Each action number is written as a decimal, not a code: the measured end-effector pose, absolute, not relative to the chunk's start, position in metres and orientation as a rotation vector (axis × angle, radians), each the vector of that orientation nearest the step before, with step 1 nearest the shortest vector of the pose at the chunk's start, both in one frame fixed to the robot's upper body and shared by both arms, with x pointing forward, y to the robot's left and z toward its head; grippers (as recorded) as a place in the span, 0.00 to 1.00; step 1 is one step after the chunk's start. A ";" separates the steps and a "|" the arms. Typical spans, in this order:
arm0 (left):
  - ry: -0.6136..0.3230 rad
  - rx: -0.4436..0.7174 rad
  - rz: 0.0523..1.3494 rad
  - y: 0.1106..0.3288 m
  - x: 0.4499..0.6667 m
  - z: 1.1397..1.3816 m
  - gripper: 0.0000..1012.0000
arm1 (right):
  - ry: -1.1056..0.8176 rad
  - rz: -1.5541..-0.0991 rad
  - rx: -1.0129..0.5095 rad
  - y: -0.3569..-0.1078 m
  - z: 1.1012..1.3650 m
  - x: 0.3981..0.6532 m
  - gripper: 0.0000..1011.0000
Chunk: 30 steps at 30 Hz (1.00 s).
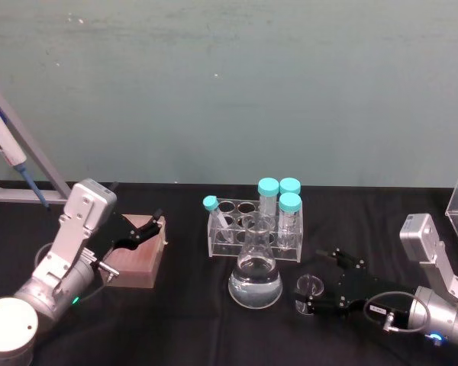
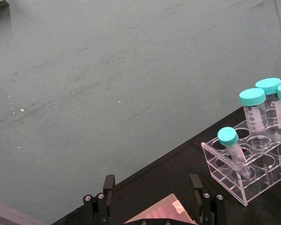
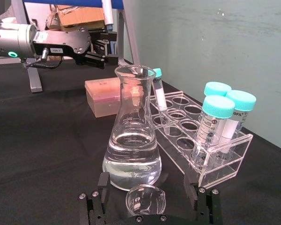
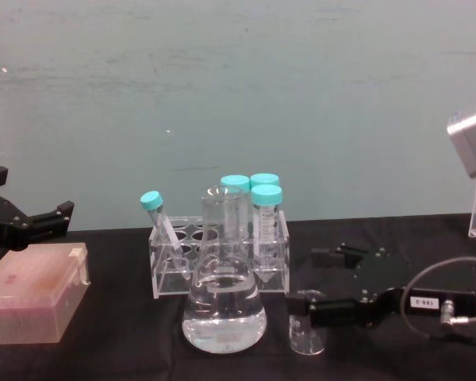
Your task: Place the experimental apparatus aside using one hand.
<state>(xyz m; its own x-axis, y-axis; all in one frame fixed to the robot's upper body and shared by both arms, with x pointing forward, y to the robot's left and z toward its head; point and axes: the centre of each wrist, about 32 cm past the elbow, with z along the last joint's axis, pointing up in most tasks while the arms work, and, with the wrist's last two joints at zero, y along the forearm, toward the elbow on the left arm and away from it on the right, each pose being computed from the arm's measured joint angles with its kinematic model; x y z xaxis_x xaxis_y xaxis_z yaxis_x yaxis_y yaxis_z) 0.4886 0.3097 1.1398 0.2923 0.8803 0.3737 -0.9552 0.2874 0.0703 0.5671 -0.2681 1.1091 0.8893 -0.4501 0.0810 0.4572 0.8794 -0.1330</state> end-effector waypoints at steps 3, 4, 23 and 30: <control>-0.285 0.304 1.248 0.310 0.489 1.140 0.99 | -0.043 -0.471 -0.156 -0.268 1.108 0.568 0.99; -0.285 0.304 1.248 0.310 0.489 1.140 0.99 | -0.042 -0.470 -0.158 -0.268 1.108 0.569 0.99; -0.285 0.304 1.248 0.310 0.489 1.140 0.99 | -0.020 -0.450 -0.176 -0.263 1.104 0.572 0.99; -0.285 0.305 1.248 0.310 0.489 1.140 0.99 | -0.017 -0.448 -0.197 -0.261 1.103 0.574 0.99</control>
